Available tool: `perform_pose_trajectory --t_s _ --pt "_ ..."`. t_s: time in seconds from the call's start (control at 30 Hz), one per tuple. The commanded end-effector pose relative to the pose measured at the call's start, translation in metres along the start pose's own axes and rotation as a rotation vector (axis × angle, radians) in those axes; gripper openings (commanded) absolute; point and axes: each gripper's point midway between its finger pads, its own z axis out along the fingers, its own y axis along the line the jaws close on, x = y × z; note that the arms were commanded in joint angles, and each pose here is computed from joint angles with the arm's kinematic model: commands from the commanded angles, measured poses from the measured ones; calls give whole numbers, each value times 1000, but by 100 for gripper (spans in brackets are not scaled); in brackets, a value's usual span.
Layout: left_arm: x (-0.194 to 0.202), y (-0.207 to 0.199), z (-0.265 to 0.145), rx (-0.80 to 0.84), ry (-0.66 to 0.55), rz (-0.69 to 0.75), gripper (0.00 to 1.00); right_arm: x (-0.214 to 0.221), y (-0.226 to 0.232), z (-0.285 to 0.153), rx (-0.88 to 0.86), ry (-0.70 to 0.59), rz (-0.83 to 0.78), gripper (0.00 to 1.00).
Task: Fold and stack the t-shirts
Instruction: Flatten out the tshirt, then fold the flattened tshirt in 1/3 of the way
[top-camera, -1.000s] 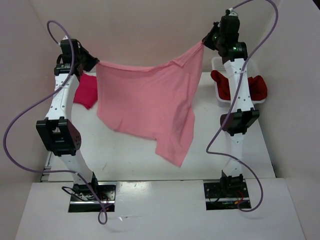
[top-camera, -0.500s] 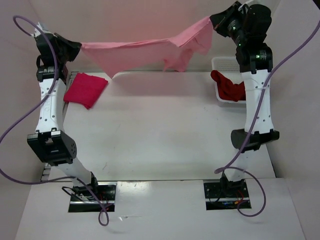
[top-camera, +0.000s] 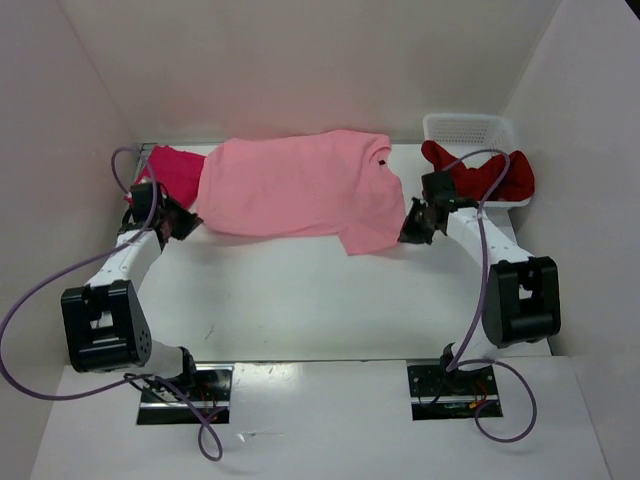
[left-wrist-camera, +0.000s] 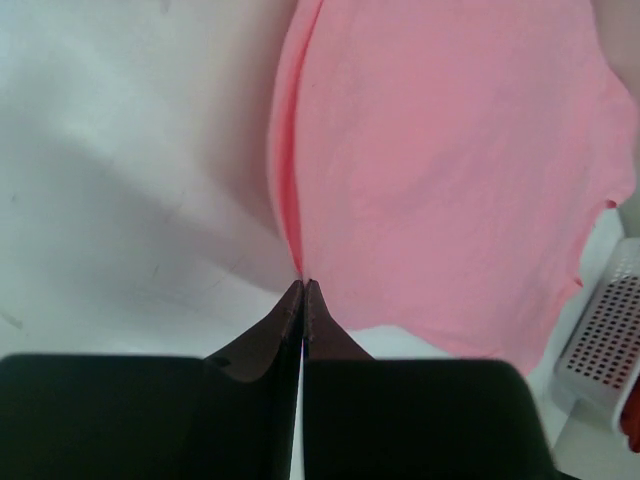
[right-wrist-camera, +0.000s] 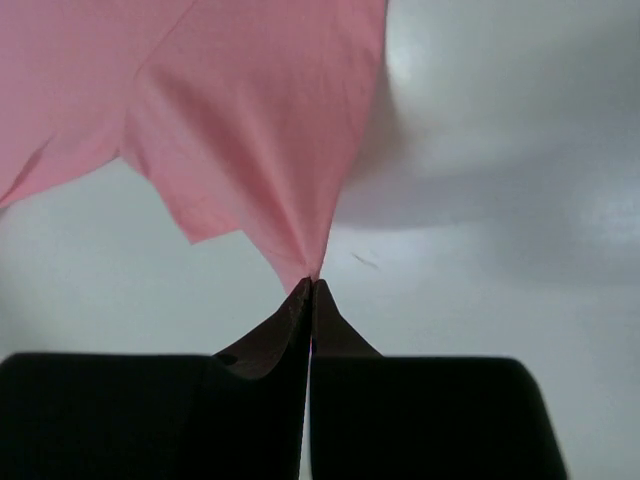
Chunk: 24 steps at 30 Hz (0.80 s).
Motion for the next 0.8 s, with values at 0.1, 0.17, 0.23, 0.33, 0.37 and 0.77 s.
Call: perform_pose_trajectory --t_s 0.1,0.17,0.23,0.33,0.37,0.77 --pt "37 35 -27 -42 25 26 3 44 -21 -31 17 42 51 0" --pt "51 47 -34 -65 48 11 4 54 -21 -44 -1 55 65 0" --pt "61 52 -43 -77 72 -5 4 69 -25 -57 10 93 96 0" --pt "74 66 -57 -115 100 -21 4 86 -29 -80 8 105 121 0" --pt "81 70 -63 -130 130 -27 4 88 -26 -92 -17 89 117 0" --pt "75 68 -70 -148 137 -30 7 89 -33 -110 8 52 141 0"
